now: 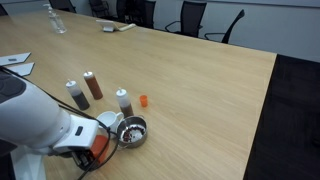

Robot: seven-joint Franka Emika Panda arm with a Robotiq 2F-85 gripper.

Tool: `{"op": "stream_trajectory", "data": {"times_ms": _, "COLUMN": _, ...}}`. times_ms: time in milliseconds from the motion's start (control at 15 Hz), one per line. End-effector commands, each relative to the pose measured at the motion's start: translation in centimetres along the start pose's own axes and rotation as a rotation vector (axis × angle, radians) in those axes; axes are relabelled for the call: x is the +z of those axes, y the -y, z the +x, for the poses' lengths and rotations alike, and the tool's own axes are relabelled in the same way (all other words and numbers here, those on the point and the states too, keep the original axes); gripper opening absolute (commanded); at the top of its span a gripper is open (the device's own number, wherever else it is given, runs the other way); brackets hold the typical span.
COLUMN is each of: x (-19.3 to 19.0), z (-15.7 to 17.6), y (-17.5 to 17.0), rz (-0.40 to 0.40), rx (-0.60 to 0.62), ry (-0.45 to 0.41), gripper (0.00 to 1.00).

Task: Pick up the orange cup from the table, pour its contents in the silver pot and put the orange cup back on the table.

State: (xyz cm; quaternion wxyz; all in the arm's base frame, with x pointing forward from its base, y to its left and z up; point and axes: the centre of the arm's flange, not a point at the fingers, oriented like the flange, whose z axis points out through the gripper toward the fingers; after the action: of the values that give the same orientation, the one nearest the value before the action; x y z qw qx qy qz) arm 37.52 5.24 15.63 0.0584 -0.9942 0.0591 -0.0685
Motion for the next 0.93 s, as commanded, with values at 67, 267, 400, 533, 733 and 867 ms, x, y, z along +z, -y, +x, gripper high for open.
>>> {"op": "stream_trajectory", "data": {"times_ms": 67, "x": 0.40, "z": -0.07, "y": 0.07, "rz": 0.000, "rx": -0.018, "ry": 0.009, "gripper": 0.89}}
{"op": "stream_trajectory", "data": {"times_ms": 267, "x": 0.44, "z": -0.01, "y": 0.15, "rz": 0.000, "rx": -0.034, "ry": 0.010, "gripper": 1.00}}
{"op": "stream_trajectory", "data": {"times_ms": 400, "x": 0.44, "z": -0.01, "y": 0.15, "rz": 0.000, "rx": -0.035, "ry": 0.009, "gripper": 1.00}}
{"op": "stream_trajectory", "data": {"times_ms": 533, "x": 0.44, "z": -0.01, "y": 0.15, "rz": 0.000, "rx": -0.035, "ry": 0.009, "gripper": 1.00}}
{"op": "stream_trajectory", "data": {"times_ms": 733, "x": 0.44, "z": 0.00, "y": 0.15, "rz": 0.000, "rx": -0.035, "ry": 0.009, "gripper": 1.00}}
{"op": "stream_trajectory", "data": {"times_ms": 867, "x": 0.44, "z": 0.00, "y": 0.15, "rz": 0.001, "rx": -0.035, "ry": 0.009, "gripper": 1.00}}
